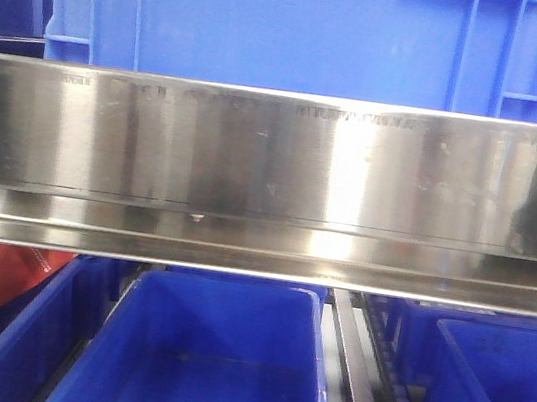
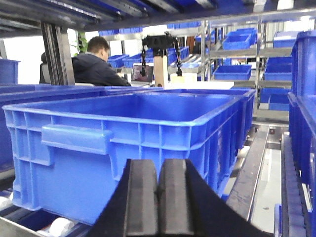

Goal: Place cylindrical capacitor in blue bin on shelf

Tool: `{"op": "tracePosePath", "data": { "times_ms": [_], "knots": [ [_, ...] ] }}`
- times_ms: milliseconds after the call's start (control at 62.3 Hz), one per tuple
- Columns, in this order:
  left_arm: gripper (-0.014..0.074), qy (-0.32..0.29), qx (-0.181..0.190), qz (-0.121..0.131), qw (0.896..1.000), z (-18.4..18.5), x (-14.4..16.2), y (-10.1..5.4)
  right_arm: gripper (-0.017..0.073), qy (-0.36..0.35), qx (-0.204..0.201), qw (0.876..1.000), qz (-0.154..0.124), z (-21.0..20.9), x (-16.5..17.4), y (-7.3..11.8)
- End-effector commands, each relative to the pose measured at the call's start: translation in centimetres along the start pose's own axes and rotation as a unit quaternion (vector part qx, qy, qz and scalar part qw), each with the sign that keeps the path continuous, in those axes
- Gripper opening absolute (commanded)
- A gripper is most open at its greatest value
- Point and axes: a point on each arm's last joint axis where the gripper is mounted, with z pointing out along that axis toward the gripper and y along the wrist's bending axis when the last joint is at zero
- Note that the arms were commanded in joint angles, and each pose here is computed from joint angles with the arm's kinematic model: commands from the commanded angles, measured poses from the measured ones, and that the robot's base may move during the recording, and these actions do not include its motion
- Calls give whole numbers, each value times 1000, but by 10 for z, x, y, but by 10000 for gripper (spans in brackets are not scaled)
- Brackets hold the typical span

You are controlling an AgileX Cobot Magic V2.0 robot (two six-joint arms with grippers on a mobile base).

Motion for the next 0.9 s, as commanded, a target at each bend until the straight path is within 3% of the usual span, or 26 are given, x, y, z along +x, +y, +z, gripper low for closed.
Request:
{"op": "tracePosePath", "data": {
  "times_ms": [0, 514, 610, 739, 787, 883],
  "knots": [
    [-111, -26, -3, -4, 1000, -6, -5, 0, -165, -11, -1, 1000, -2, -1, -1, 0],
    [-111, -31, -4, -5, 1000, -7, -6, 1, -165, -14, 0, 1000, -2, -2, -2, 0],
    [-111, -31, -4, -5, 1000, -7, -6, 1, -165, -12, 6, 1000, -22, -2, 1, -1],
    [-111, -31, -4, -5, 1000, -7, -6, 1, -165, -12, 50, 997, -66, -9, 9, -8],
    [-111, -31, -4, -5, 1000, -7, -6, 1, -165, -11, 72, 995, -70, -12, 16, -11],
    [-111, -31, -4, -5, 1000, -7, -6, 1, -165, -14, 124, 992, -23, -20, 36, -17]
  ]
}}
